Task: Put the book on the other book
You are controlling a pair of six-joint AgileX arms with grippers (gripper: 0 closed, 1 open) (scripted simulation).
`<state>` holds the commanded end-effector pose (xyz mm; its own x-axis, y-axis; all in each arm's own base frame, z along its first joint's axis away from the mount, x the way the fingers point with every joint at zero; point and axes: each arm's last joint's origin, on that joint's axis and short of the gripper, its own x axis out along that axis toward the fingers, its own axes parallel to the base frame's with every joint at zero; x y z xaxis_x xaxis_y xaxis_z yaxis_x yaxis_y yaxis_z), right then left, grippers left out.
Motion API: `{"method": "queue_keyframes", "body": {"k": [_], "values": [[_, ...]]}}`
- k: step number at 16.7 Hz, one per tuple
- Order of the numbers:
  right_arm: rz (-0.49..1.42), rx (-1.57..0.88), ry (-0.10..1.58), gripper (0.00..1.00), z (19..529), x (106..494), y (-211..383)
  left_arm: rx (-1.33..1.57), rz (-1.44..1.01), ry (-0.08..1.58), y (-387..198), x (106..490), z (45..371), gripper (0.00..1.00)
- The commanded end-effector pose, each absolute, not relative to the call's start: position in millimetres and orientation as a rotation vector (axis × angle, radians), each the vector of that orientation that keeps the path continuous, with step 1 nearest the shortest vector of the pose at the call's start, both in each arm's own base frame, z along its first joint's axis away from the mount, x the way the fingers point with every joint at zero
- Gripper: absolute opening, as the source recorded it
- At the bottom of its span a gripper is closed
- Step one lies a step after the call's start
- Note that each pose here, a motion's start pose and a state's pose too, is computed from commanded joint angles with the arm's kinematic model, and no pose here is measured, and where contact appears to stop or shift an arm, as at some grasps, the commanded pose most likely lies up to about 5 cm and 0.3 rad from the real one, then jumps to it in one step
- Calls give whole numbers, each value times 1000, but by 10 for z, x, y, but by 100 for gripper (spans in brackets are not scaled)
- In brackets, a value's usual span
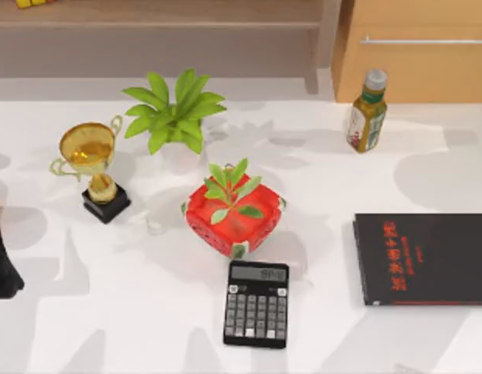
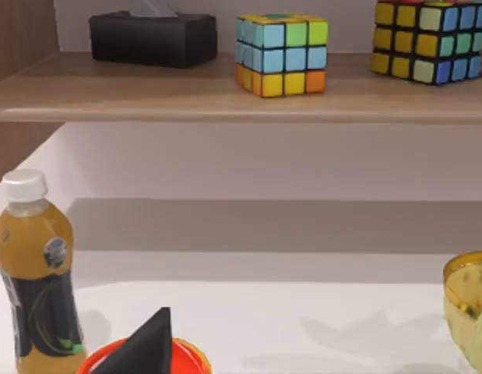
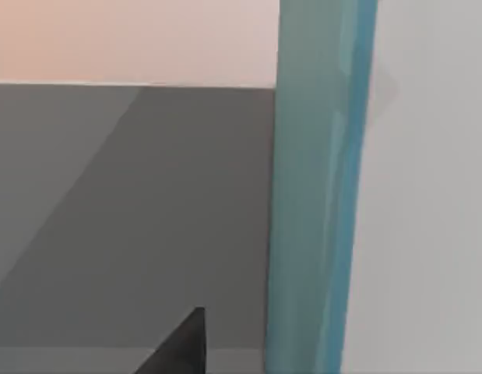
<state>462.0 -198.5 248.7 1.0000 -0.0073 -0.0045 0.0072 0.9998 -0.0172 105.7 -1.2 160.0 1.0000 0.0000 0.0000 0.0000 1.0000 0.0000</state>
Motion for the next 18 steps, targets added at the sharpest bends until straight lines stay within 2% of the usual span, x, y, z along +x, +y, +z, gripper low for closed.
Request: {"method": "queue_keyframes", "body": {"k": [9, 18], "values": [[-7, -17, 5, 2, 2487, 4620, -1985, 0, 0, 0, -12, 1057, 1600, 100], [-10, -16, 3, 0, 2495, 4611, -1999, 0, 0, 0, -12, 1057, 1600, 100]]}}
